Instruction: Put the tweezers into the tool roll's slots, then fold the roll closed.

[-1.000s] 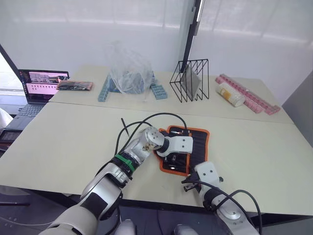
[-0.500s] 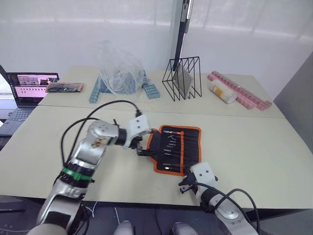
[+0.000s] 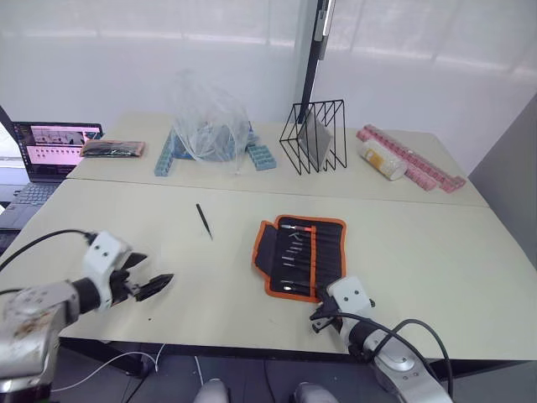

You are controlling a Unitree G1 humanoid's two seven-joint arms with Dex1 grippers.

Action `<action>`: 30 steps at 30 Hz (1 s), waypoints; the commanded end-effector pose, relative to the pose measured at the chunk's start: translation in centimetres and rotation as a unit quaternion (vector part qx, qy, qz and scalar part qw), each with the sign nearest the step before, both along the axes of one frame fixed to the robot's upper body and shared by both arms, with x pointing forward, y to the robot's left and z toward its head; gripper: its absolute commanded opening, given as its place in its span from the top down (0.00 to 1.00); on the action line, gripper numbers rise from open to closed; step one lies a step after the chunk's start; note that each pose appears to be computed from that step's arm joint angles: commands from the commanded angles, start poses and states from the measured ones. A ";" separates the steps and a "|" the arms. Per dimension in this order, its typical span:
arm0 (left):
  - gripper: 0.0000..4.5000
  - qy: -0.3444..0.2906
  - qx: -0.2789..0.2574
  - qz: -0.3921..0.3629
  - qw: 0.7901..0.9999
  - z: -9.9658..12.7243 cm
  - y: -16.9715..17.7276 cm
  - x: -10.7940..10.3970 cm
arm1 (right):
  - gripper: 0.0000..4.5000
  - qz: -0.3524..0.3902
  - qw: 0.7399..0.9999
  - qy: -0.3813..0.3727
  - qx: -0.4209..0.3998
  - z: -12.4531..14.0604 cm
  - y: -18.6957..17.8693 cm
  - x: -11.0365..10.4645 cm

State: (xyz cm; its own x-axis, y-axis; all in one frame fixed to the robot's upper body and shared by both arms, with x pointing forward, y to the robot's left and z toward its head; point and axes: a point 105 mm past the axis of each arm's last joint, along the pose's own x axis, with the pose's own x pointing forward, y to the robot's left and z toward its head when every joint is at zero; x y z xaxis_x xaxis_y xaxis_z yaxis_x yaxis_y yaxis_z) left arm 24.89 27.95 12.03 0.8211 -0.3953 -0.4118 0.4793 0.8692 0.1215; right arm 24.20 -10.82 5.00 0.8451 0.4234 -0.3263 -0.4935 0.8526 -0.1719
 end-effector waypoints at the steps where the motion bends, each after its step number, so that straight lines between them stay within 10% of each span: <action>1: 0.00 -0.021 0.017 0.027 0.999 1.1 1.0 -2.0 | 1.00 0.000 0.994 0.107 -0.024 -4.8 -0.9 -1.7; 18: 0.00 -0.018 0.021 0.057 0.998 0.0 0.9 -4.5 | 1.00 0.034 0.993 0.110 -0.030 -4.8 -0.6 -1.4; 30: 0.00 -0.071 -0.036 0.139 0.987 -1.6 -4.5 1.5 | 1.00 0.035 0.993 0.106 -0.032 -4.6 -0.6 -0.7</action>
State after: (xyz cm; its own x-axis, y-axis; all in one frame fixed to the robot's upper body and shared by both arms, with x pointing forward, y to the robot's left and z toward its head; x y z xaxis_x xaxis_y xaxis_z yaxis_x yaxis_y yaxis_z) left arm 25.44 24.01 9.84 0.9305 -0.2193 -0.2932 0.2503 0.9655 0.0722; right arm 24.80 -10.76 4.93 0.8023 0.4850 -0.3481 -0.5652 0.8048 -0.1812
